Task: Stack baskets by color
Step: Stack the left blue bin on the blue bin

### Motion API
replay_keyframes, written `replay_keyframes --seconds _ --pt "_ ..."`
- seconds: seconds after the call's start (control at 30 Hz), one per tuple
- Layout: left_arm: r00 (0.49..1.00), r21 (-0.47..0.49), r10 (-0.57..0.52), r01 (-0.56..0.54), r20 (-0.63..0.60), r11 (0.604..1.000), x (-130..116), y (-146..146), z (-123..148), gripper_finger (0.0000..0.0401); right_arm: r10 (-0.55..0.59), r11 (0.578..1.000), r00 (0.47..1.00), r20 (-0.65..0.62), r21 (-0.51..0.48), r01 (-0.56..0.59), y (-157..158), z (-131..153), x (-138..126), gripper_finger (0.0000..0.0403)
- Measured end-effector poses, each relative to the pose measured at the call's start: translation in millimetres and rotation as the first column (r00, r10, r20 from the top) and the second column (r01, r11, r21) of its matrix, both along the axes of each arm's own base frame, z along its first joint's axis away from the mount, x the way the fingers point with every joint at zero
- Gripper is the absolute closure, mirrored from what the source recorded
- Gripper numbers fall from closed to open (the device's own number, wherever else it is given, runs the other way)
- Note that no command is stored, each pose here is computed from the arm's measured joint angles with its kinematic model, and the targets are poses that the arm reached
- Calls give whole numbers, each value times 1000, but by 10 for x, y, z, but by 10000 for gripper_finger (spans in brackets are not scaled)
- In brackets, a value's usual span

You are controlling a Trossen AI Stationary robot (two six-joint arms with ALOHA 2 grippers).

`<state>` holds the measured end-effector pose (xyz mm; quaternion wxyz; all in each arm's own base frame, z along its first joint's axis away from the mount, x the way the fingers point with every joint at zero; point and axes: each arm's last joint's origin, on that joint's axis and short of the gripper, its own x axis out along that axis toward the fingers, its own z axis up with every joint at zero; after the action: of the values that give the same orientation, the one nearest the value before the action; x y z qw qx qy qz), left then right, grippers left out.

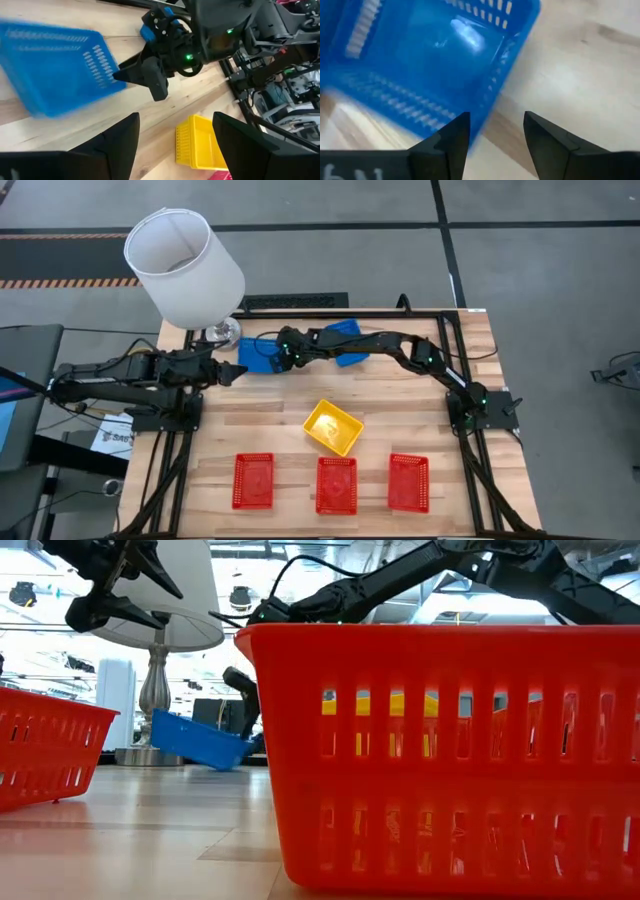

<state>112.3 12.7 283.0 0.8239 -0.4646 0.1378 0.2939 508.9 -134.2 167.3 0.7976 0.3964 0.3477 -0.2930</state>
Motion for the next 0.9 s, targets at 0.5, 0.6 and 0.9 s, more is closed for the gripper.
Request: replay_keyframes --seconds 0.5,0.6,0.9 --pt "1000 11 -24 24 -8 1000 1 -4 -1 160 0 1000 1000 29 1 0 -35 24 10 261" --pt "1000 19 -29 29 -12 999 1 -4 -1 160 5 1000 1000 12 9 -5 -23 13 0 310" --pt "999 28 -34 35 -16 999 1 -4 -1 160 74 997 997 16 -7 -74 -75 220 -83 392"
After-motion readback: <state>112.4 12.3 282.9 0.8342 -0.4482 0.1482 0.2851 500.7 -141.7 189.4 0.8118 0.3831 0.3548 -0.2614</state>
